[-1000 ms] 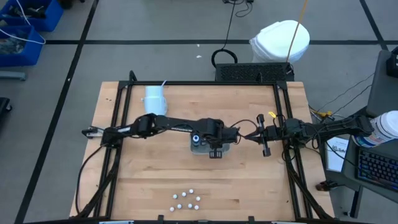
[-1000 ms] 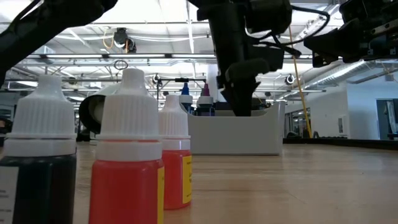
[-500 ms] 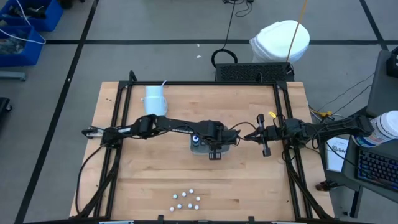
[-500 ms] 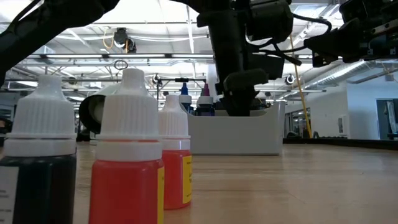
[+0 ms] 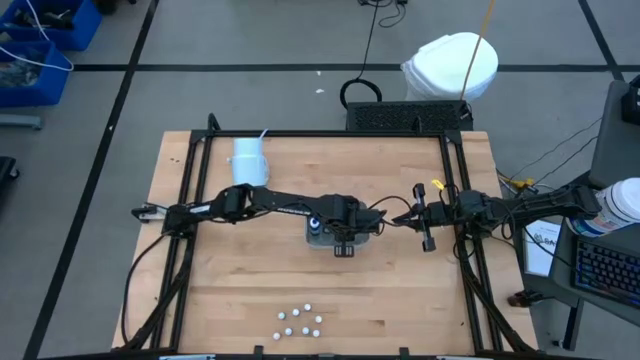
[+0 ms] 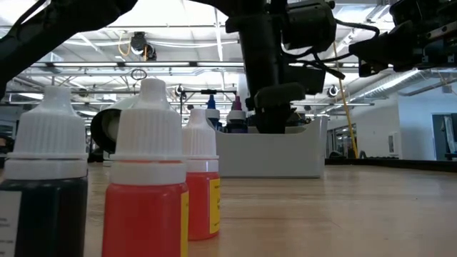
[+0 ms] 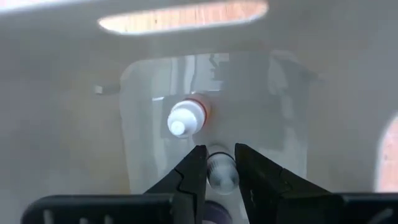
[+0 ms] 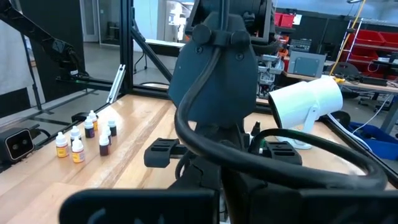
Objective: Pick & Place food coloring
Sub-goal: Put the small green food coloring bottle into the white container
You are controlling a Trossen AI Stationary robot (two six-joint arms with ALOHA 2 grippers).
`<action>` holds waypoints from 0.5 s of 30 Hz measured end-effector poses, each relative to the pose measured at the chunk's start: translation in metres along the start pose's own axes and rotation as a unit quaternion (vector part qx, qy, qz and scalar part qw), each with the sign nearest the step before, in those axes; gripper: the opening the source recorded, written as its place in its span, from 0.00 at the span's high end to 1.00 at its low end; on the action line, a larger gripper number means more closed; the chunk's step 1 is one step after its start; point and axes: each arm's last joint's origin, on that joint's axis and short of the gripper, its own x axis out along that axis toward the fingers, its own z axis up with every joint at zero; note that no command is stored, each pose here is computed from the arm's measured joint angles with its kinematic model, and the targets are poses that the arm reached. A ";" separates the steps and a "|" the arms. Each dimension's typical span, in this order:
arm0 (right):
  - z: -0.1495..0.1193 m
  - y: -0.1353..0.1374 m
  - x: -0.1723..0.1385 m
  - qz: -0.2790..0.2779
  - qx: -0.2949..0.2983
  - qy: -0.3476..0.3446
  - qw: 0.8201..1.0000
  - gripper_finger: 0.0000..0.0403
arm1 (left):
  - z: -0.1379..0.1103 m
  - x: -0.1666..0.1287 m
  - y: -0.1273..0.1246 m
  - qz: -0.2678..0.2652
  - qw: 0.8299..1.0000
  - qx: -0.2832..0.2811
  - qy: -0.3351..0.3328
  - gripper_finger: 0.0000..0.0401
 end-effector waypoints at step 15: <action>0.000 0.000 0.000 0.000 -0.001 0.000 1.000 1.00 | 0.007 -0.028 0.005 0.009 1.000 0.006 -0.013 0.78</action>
